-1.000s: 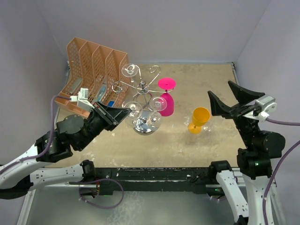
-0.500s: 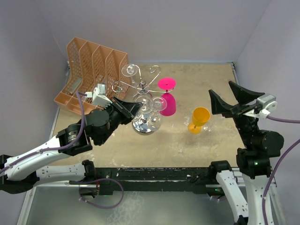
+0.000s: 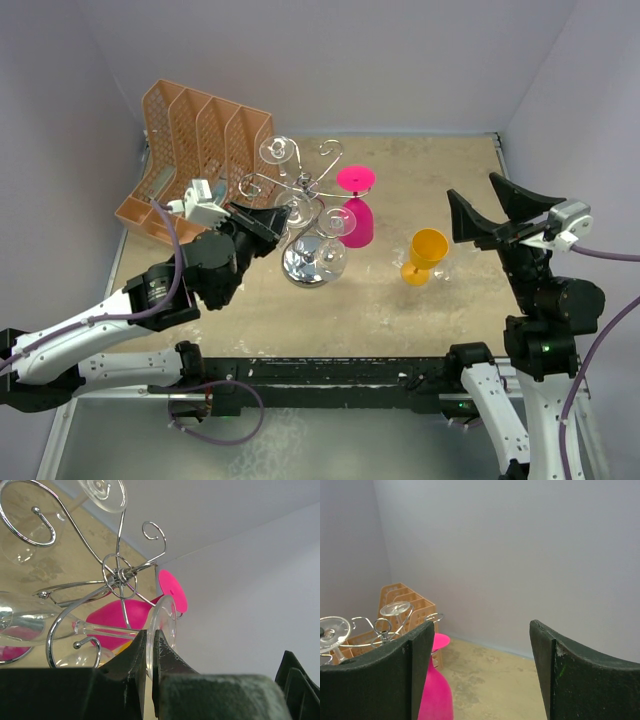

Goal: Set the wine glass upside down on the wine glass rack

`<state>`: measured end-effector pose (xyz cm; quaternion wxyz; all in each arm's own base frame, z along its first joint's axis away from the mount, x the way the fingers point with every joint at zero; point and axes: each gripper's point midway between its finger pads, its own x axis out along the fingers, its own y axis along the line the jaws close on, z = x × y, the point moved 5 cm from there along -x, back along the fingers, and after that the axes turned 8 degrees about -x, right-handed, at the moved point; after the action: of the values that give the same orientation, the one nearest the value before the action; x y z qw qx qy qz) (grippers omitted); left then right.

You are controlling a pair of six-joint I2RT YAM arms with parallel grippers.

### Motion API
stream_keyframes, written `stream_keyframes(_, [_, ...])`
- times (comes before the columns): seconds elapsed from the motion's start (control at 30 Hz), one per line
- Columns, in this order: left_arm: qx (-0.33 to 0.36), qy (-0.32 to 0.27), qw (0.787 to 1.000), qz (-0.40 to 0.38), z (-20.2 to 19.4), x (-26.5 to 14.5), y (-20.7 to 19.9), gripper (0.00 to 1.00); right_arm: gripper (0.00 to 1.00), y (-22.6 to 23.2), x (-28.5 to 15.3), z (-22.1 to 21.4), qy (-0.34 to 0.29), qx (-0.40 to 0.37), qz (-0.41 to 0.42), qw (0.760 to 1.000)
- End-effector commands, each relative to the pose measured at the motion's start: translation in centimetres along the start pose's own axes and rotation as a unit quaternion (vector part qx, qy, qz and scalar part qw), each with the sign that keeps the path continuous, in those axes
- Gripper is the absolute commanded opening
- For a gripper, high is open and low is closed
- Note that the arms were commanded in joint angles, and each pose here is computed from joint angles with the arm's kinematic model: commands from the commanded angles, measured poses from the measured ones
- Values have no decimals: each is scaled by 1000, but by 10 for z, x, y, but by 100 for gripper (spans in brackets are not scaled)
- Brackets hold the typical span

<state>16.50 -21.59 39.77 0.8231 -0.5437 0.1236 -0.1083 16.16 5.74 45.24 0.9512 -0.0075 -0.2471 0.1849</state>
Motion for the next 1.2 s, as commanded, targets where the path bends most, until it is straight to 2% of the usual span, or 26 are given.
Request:
stream_keyframes(0.0, [-40,-57,998,-10,24,-1,-13,0,78,-1,-2,15,-31,2,-9,999])
stream_keyframes(0.47, [-47,-100,994,9,41,-7,1,0,78,-2,0,10,-25,13,-14,1000])
stream_keyframes(0.87, [-62,-50,997,2,39,-23,14,0,77,-2,1,6,-20,20,-15,999])
stream_keyframes(1.17, [-39,-12,999,11,32,-29,24,0,77,-3,1,-10,1,25,-17,1000])
